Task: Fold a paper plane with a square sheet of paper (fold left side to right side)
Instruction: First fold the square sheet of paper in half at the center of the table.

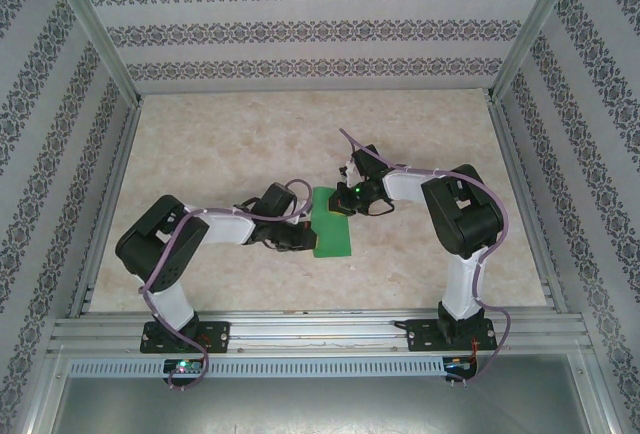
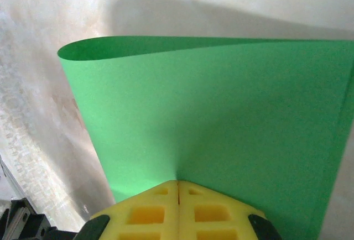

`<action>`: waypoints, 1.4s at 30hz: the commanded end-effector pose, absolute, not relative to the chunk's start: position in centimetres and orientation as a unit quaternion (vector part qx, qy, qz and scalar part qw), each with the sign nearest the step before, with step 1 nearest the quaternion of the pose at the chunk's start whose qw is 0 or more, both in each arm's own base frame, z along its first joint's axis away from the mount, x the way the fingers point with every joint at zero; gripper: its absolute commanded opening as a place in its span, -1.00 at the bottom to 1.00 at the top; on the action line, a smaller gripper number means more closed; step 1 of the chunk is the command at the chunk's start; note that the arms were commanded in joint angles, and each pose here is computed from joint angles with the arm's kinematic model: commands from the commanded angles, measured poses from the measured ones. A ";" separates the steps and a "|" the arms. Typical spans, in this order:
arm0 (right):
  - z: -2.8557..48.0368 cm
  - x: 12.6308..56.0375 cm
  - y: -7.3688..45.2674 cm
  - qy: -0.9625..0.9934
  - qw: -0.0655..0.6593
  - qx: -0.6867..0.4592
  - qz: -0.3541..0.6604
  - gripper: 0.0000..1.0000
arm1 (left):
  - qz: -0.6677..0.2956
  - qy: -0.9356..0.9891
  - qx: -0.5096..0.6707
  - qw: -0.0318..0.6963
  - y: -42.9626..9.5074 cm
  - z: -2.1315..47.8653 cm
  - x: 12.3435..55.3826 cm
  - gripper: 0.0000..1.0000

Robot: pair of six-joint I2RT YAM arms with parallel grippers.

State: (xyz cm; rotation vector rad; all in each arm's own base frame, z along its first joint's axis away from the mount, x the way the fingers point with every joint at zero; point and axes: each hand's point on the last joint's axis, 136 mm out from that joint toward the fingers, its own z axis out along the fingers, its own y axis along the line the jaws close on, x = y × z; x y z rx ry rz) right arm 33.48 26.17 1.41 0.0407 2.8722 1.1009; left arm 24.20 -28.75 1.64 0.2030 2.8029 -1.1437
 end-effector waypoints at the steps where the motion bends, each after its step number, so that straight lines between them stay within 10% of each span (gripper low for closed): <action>1: -3.4 32.6 22.2 0.964 0.009 0.047 0.260 -1.00 | -0.314 0.946 0.043 -0.061 -26.1 -1.8 17.7 -1.00; 31: -3.2 32.1 22.7 0.965 0.002 0.032 0.259 -1.00 | -0.303 0.949 0.053 -0.064 -25.5 -1.2 15.7 -1.00; 42: -2.0 32.1 23.4 0.959 0.015 0.010 0.283 -1.00 | -0.362 0.929 0.068 0.033 -26.6 6.3 23.0 -1.00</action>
